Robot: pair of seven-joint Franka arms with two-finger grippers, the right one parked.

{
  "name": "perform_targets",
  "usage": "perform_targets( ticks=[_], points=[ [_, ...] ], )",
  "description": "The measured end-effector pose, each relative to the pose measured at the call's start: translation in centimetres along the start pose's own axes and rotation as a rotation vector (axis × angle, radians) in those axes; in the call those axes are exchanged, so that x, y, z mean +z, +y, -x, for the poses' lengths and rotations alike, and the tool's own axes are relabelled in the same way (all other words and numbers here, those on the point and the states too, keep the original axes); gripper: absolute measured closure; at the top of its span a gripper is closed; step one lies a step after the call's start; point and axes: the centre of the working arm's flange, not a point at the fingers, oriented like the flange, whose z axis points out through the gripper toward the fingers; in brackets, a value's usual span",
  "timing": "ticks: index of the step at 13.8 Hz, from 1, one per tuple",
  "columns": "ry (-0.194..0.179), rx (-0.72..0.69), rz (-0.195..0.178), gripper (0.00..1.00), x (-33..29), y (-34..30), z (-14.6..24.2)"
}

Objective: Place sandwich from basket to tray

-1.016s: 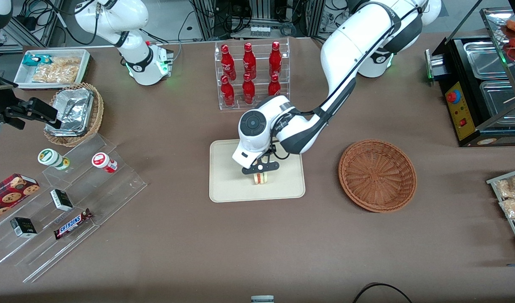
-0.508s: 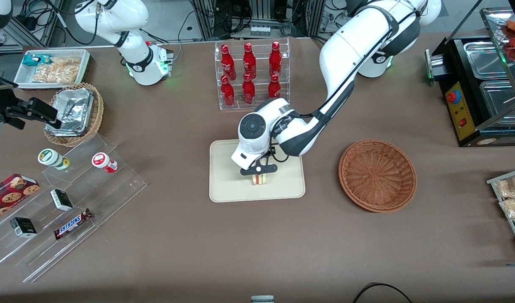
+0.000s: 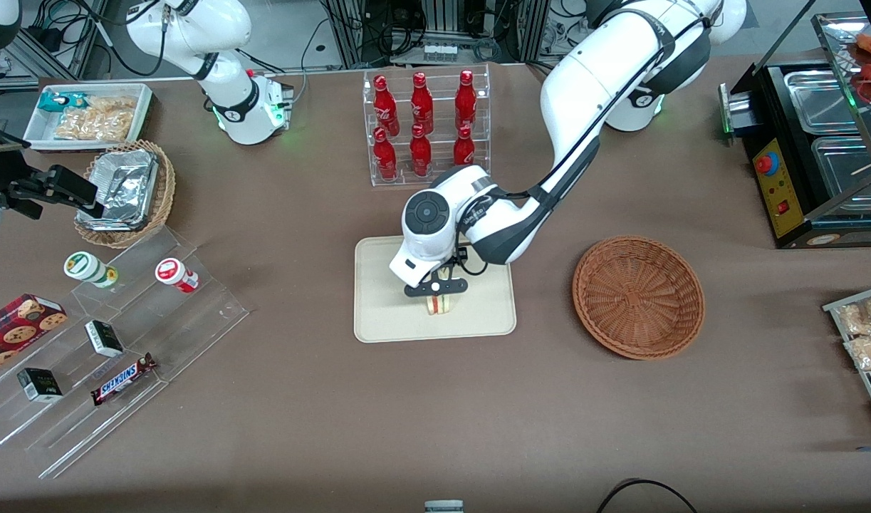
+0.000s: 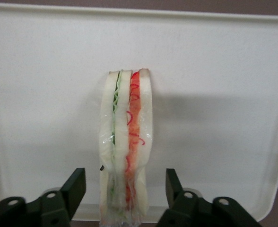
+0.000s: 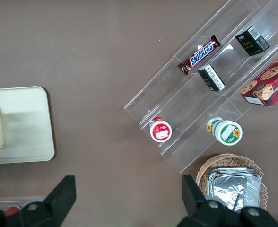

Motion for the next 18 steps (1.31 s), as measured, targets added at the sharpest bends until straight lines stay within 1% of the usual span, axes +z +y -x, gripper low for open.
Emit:
perform_targets(
  ticks=[1, 2, 4, 6, 8, 9, 11, 12, 14, 17, 18],
  points=[
    [0.012, -0.002, 0.006, 0.08, -1.4, 0.0, -0.2],
    [0.022, -0.003, 0.001, 0.01, -3.3, -0.1, -0.1],
    [0.051, -0.007, -0.008, 0.00, -7.9, -0.6, 0.2],
    [0.078, -0.032, -0.021, 0.00, -12.1, -2.4, -0.3],
    [0.081, -0.070, -0.045, 0.00, -14.7, -5.1, -1.7],
    [0.073, -0.089, -0.065, 0.00, -15.3, -6.3, -2.3],
    [0.032, -0.135, -0.130, 0.00, -15.8, -9.3, -3.6],
    [0.016, -0.163, -0.152, 0.00, -16.2, -11.1, -4.5],
    [0.002, -0.190, -0.171, 0.00, -16.9, -15.0, -6.5],
    [-0.021, -0.162, -0.197, 0.00, -17.1, -20.2, -8.1],
    [-0.033, -0.148, -0.199, 0.00, -17.2, -21.7, -8.3]
  ],
)
